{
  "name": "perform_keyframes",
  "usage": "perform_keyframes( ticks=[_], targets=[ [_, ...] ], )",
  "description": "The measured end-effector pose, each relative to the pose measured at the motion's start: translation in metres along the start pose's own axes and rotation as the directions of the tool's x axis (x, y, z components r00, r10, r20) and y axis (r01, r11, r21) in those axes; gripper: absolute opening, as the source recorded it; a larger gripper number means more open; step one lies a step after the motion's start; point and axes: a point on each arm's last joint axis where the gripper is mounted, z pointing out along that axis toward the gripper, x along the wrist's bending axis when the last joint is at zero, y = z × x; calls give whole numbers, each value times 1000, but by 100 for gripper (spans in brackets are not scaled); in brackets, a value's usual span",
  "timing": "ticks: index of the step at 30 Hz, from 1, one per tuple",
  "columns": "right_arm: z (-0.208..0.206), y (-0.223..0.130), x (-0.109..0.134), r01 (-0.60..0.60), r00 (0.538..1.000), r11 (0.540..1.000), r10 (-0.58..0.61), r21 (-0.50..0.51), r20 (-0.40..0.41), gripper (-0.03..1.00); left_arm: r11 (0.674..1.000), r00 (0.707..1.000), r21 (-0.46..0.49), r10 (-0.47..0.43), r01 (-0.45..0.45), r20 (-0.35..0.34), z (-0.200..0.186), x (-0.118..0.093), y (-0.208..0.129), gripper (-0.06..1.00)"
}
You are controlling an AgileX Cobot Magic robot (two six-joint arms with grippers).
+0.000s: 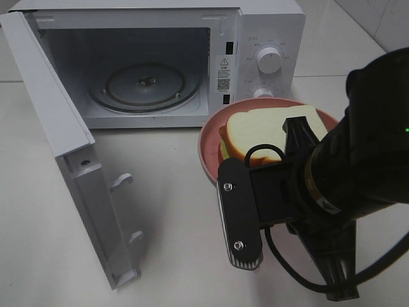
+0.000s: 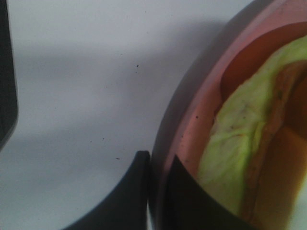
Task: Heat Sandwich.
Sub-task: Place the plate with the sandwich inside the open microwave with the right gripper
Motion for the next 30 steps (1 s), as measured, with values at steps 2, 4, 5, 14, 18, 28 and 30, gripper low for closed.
perform_keyframes(
  ticks=[2, 4, 5, 14, 18, 28, 30],
  targets=[
    [0, 0, 0, 20, 1000, 1000, -20, -1, 3, 4, 1000, 1000, 0, 0, 0, 0, 0, 0, 0, 97],
    [0, 0, 0, 72, 997, 997, -72, 4, 5, 4, 1000, 1000, 0, 0, 0, 0, 0, 0, 0, 97],
    [0, 0, 0, 80, 997, 997, -80, 4, 5, 5, 1000, 1000, 0, 0, 0, 0, 0, 0, 0, 97],
    [0, 4, -2, 97, 995, 994, -96, -45, 25, 4, 1000, 1000, 0, 0, 0, 0, 0, 0, 0, 97],
    [3, 4, -6, 145, 989, 986, -143, -79, 37, 4, 1000, 1000, 0, 0, 0, 0, 0, 0, 0, 97],
    [13, -11, -18, 276, 961, 954, -277, -113, 7, 4, 1000, 1000, 0, 0, 0, 0, 0, 0, 0, 97],
    [15, -14, -21, 305, 952, 945, -306, -122, 9, 4, 1000, 1000, 0, 0, 0, 0, 0, 0, 0, 97]
  ],
)
